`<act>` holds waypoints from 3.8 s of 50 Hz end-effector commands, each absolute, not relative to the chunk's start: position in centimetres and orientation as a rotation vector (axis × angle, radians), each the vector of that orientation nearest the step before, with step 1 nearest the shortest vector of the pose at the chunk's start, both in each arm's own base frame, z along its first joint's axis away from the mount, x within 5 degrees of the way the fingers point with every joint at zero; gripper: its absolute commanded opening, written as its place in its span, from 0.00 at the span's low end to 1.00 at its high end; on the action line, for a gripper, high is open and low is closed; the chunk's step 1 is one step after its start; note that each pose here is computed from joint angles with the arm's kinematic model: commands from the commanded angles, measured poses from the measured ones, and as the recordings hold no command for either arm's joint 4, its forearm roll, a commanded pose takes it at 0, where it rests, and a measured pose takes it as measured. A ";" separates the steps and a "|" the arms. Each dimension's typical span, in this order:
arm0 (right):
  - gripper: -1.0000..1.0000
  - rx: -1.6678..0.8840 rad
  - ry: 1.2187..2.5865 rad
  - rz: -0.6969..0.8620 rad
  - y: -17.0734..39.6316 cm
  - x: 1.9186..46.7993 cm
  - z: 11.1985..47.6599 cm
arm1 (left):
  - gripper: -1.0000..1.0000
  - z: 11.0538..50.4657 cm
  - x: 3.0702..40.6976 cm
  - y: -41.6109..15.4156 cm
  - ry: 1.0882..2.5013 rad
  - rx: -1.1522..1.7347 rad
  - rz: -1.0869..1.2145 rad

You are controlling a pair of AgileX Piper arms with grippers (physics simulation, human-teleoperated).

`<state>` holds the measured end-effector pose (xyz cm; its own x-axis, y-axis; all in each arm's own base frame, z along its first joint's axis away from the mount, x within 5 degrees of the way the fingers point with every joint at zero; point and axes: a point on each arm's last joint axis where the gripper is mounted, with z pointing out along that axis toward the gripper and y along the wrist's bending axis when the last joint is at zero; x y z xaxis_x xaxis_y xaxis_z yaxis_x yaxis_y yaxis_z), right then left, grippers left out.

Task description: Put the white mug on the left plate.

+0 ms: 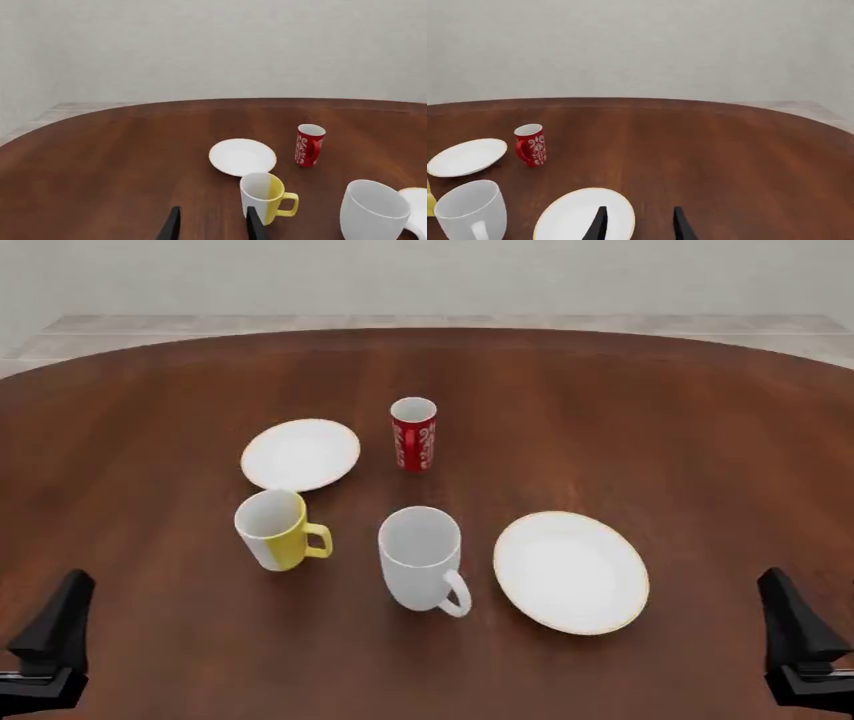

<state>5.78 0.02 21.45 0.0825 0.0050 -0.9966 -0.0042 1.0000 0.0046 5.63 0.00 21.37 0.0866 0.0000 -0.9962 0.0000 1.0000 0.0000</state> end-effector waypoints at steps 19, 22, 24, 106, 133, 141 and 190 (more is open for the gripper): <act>1.00 -0.015 1.504 0.005 0.1 5.9 21.3 | 1.00 21.4 5.7 0.0 1.485 0.000 0.000; 1.00 -0.015 1.500 0.006 0.1 5.9 21.3 | 1.00 21.4 5.7 0.0 1.485 0.000 0.000; 1.00 -0.017 1.494 0.015 0.1 5.8 21.5 | 1.00 21.4 5.7 0.0 1.485 0.000 0.000; 1.00 -0.470 1.649 0.063 4.4 13.3 33.3 | 1.00 21.4 5.7 0.0 1.485 0.000 0.000; 1.00 -0.584 1.642 0.164 6.8 14.0 33.4 | 1.00 21.4 5.7 0.0 1.485 0.000 0.000; 1.00 -0.603 1.637 0.194 7.4 14.0 33.3 | 1.00 21.4 5.7 0.0 1.485 0.000 0.000; 1.00 -0.669 1.658 0.359 10.8 14.7 31.6 | 1.00 21.4 5.7 0.0 1.485 0.000 0.000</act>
